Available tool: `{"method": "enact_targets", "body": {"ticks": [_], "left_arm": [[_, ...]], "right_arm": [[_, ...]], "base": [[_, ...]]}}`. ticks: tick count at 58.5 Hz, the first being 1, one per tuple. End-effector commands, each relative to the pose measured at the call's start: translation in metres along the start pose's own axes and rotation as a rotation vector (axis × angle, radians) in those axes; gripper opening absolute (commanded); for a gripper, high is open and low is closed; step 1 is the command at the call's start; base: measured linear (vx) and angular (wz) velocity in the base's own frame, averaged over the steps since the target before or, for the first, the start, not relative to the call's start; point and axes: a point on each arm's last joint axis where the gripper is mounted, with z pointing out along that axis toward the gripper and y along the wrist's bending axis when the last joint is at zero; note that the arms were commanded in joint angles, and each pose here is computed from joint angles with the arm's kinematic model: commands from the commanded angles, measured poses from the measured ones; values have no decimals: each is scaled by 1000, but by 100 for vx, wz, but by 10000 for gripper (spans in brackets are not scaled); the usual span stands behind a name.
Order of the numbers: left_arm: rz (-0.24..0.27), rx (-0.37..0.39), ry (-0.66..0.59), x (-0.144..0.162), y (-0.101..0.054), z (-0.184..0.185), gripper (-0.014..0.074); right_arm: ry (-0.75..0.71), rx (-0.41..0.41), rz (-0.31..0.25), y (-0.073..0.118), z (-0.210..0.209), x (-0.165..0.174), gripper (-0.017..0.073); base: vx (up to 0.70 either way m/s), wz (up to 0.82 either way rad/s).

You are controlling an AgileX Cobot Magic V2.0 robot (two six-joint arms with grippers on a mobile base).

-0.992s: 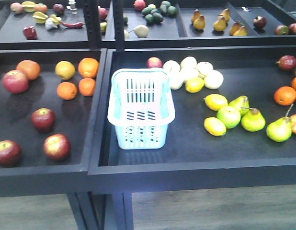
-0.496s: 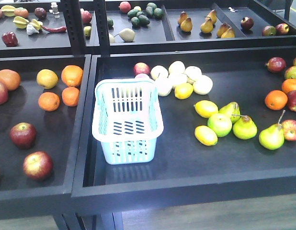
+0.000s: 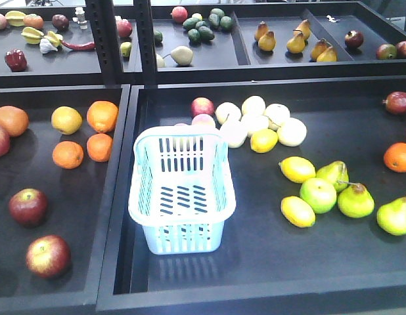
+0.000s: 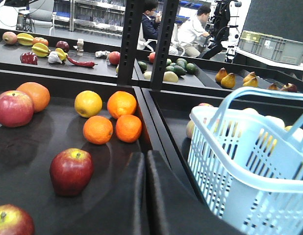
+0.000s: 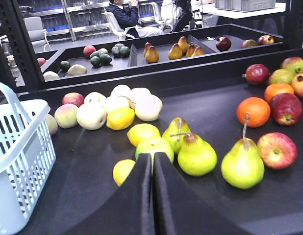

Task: Pick three apples into basket with both arms

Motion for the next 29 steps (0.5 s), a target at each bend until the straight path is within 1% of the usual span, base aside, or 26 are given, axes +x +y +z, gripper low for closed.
{"method": "enact_targets", "body": {"ticks": [1,29], "left_arm": [[-6,17,-106,-15,-3,-3,-6],[-6,17,-106,-15,-3,-3,-6]], "right_arm": [[-68,-20,-25,2,0,-3,-8],[-68,-20,-25,2,0,-3,-8]], "base": [[12,4],[10,4]]}}
